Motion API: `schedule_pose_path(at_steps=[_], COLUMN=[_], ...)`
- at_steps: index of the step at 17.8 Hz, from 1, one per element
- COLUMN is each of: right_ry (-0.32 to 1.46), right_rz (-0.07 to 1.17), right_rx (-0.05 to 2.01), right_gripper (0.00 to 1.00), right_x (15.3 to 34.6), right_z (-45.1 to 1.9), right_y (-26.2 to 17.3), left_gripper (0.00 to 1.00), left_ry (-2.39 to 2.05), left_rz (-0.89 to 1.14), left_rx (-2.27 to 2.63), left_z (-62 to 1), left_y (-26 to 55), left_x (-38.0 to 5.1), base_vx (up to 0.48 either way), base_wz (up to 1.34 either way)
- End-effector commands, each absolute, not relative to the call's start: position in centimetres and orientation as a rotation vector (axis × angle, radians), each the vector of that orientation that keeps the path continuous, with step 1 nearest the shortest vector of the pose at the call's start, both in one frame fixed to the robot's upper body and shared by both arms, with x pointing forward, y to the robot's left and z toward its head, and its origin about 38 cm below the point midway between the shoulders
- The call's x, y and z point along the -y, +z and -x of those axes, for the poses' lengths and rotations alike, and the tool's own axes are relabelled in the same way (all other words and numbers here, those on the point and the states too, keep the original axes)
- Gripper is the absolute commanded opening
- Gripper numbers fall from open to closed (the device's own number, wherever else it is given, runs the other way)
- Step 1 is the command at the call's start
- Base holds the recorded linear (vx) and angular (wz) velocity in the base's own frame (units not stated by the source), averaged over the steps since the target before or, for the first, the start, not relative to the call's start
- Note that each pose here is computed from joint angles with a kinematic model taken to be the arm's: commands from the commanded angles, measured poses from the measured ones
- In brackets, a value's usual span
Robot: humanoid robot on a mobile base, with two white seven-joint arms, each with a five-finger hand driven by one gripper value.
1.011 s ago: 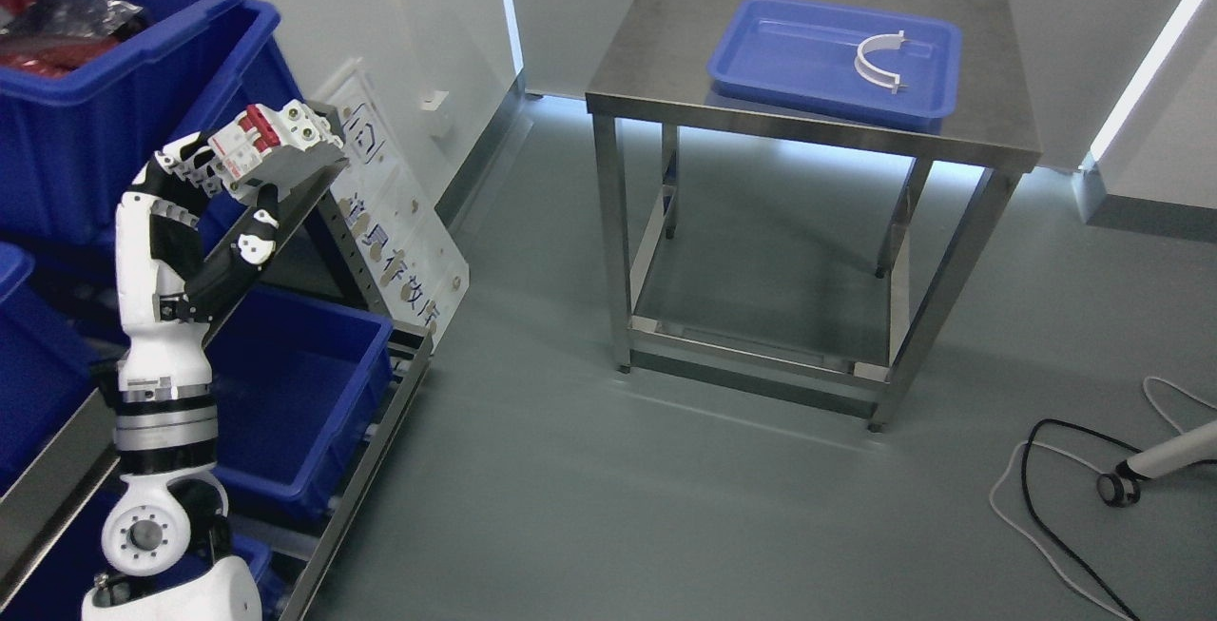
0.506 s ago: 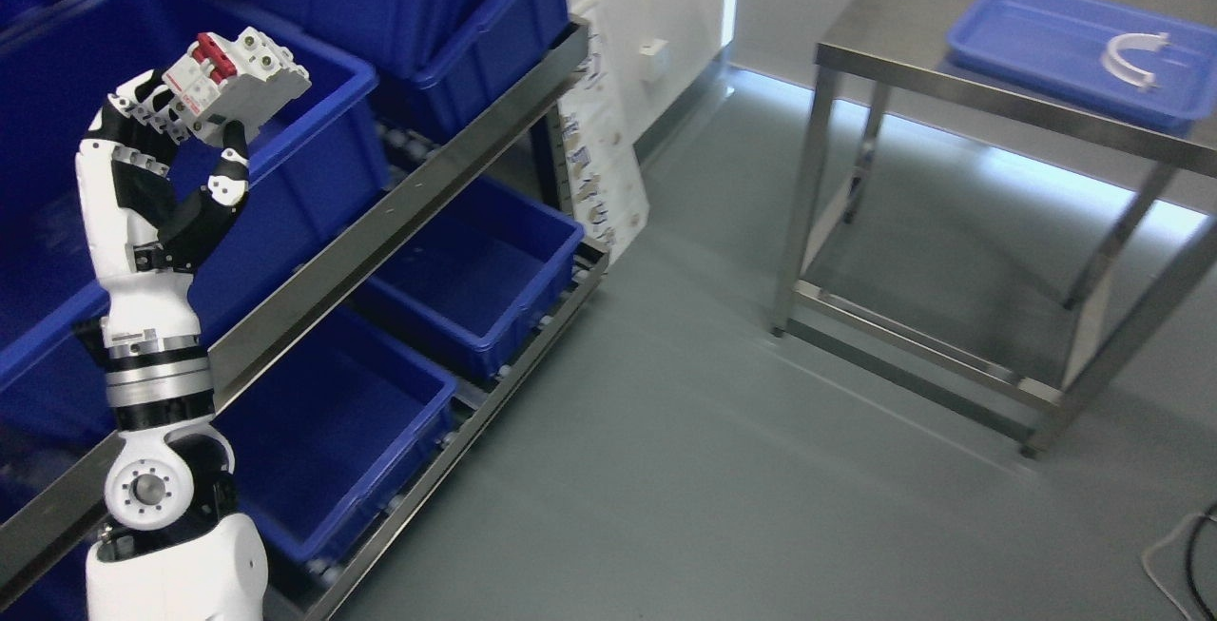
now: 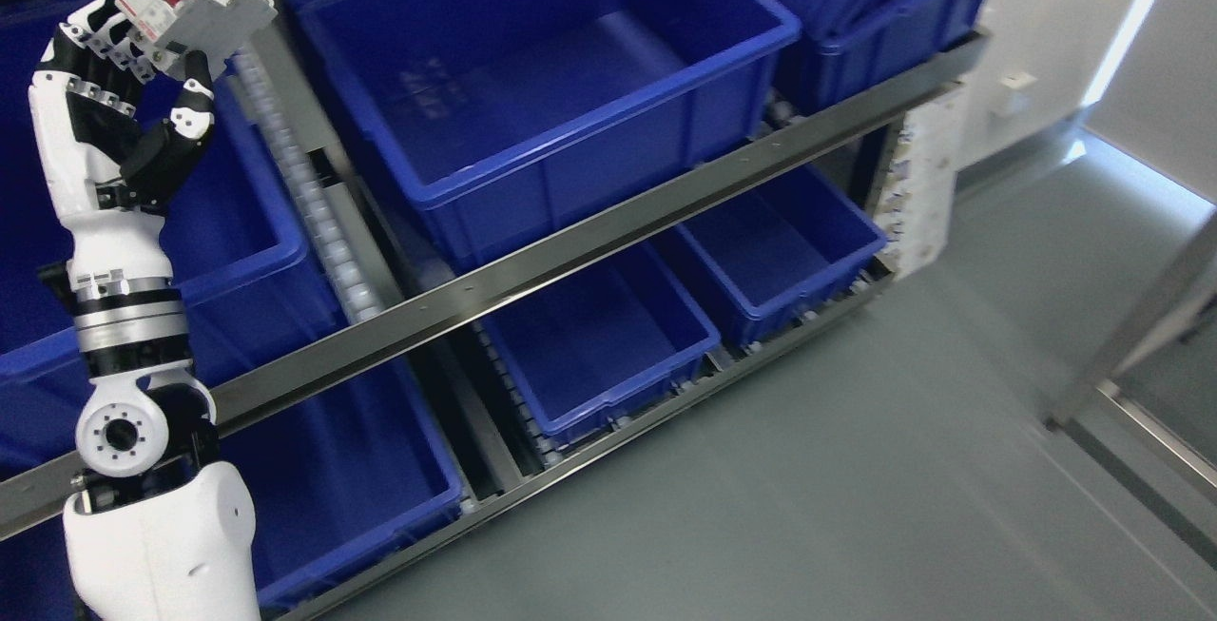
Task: Place circuit breaker on shelf
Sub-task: 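Hold the breaker raised in the left hand while turning toward the bin shelf, then lower the left hand with the breaker into the upper blue bin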
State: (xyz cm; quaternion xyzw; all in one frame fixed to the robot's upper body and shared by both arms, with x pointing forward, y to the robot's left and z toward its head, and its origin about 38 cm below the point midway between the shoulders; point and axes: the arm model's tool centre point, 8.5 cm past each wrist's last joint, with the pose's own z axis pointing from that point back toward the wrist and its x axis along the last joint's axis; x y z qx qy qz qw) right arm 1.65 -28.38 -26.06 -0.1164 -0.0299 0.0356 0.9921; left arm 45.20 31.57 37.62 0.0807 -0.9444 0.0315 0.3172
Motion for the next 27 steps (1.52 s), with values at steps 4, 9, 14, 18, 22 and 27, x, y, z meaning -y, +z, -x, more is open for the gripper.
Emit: schedule_pose_path(at_steps=[4, 9, 14, 18, 22, 27], right_ry=[0.092, 0.094, 0.094, 0.094, 0.094, 0.094], right_rz=[0.245, 0.247, 0.245, 0.245, 0.245, 0.245], right_rx=[0.074, 0.074, 0.074, 0.074, 0.075, 0.074], right_gripper=[1.00, 1.00, 1.00, 1.00, 1.00, 1.00], right_x=[29.3, 29.3, 29.3, 29.3, 29.3, 29.3], right_z=[-1.8, -1.8, -1.8, -1.8, -1.8, -1.8], right_y=[-25.9, -25.9, -25.9, -25.9, -25.9, -25.9], left_gripper=[0.14, 0.14, 0.14, 0.14, 0.14, 0.16], left_ry=[0.117, 0.146, 0.160, 0.111, -0.009, -0.433], left_rz=[-0.219, -0.232, -0.258, -0.330, -0.447, -0.725], left_rx=[2.500, 2.481, 2.446, 2.275, 2.190, 1.821], left_z=[-45.0, -44.9, -44.9, -46.3, -49.5, -52.5], left_y=[38.4, 38.2, 38.5, 37.5, 40.6, 38.4], left_x=[-33.1, -34.0, -35.4, -36.4, -40.2, -44.5], base_vx=[0.067, 0.126, 0.133, 0.113, 0.076, 0.021], base_wz=[0.87, 0.39, 0.07, -0.06, -0.03, -0.03])
